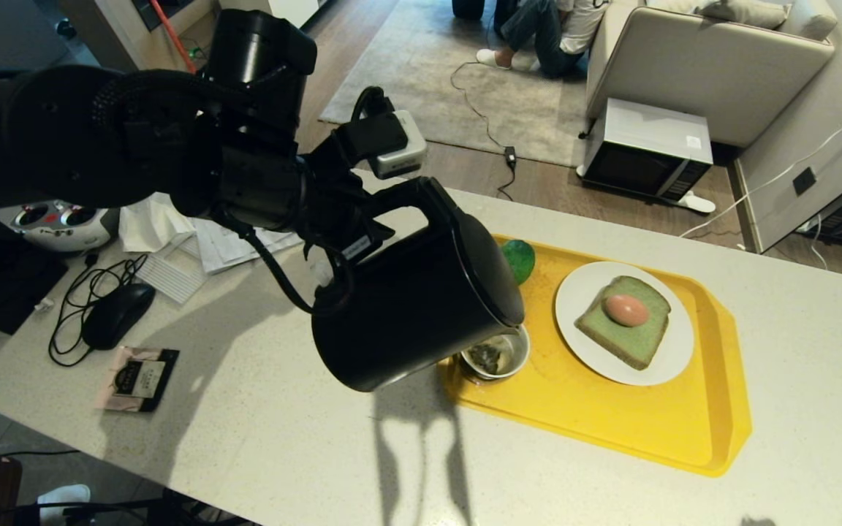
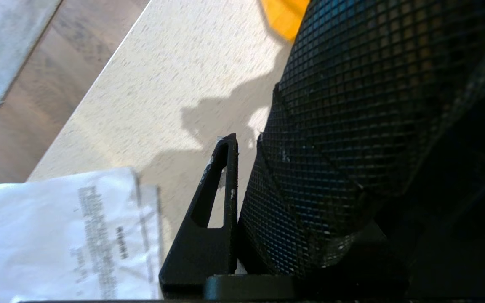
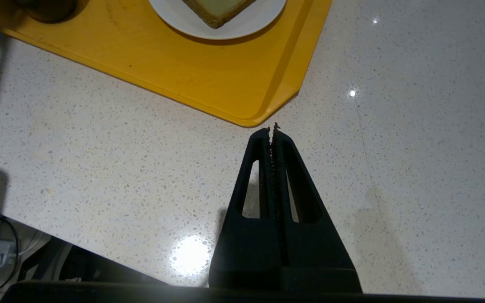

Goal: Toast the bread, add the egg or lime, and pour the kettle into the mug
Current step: Pour water into a cup

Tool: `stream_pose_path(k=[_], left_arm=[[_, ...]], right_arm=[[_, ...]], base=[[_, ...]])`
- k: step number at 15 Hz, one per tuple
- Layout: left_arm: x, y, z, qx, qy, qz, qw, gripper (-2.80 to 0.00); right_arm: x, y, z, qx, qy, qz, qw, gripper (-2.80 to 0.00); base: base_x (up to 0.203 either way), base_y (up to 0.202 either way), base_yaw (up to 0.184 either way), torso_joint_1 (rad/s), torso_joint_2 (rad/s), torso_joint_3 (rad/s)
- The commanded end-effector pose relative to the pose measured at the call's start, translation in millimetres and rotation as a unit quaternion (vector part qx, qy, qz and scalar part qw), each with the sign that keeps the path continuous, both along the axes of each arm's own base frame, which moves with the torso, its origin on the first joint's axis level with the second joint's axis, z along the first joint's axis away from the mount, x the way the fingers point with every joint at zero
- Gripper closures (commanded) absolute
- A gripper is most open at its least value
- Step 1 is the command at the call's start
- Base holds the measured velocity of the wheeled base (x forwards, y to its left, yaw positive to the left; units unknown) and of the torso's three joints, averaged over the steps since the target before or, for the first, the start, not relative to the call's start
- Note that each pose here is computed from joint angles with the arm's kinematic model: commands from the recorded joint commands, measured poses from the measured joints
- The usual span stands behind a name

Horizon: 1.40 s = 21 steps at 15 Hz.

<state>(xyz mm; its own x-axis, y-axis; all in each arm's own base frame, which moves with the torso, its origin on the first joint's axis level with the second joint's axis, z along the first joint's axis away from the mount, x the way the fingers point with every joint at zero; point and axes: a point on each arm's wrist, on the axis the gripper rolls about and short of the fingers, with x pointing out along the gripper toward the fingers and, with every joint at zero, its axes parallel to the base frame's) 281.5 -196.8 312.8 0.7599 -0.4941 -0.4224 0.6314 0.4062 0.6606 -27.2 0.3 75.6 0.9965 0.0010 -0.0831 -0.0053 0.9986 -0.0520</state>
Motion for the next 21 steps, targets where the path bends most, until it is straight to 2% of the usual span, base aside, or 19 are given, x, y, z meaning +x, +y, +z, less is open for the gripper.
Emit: stream_pose_path(k=[1, 5, 9, 13, 17, 21], left_arm=[[3, 5, 0, 0.022, -0.012, 0.016, 0.9996, 0.00], [2, 9, -4, 0.056, -0.004, 0.028, 0.9980, 0.00], [4, 13, -2, 0.101, -0.031, 0.048, 0.9933, 0.00], [4, 17, 6, 0.126, -0.061, 0.060, 0.9884, 0.00], [3, 14, 28, 0.108, -0.101, 0.063, 0.9871, 0.00], [4, 2, 33, 0.082, -0.132, 0.055, 0.9863, 0.00]], right_arm=[[0, 0, 0, 0.000, 0.001, 0.000, 1.000, 0.00], [0, 0, 0, 0.000, 0.001, 0.000, 1.000, 0.00], [0, 0, 0, 0.000, 0.001, 0.000, 1.000, 0.00], [0, 0, 0, 0.000, 0.001, 0.000, 1.000, 0.00], [0, 0, 0, 0.000, 0.001, 0.000, 1.000, 0.00], [0, 0, 0, 0.000, 0.001, 0.000, 1.000, 0.00]], base=[[0.000, 0.000, 0.000, 0.000, 0.00, 0.000], [0.000, 0.000, 0.000, 0.000, 0.00, 0.000], [0.000, 0.000, 0.000, 0.000, 0.00, 0.000], [0.000, 0.000, 0.000, 0.000, 0.00, 0.000], [0.000, 0.000, 0.000, 0.000, 0.00, 0.000], [0.000, 0.000, 0.000, 0.000, 0.00, 0.000]])
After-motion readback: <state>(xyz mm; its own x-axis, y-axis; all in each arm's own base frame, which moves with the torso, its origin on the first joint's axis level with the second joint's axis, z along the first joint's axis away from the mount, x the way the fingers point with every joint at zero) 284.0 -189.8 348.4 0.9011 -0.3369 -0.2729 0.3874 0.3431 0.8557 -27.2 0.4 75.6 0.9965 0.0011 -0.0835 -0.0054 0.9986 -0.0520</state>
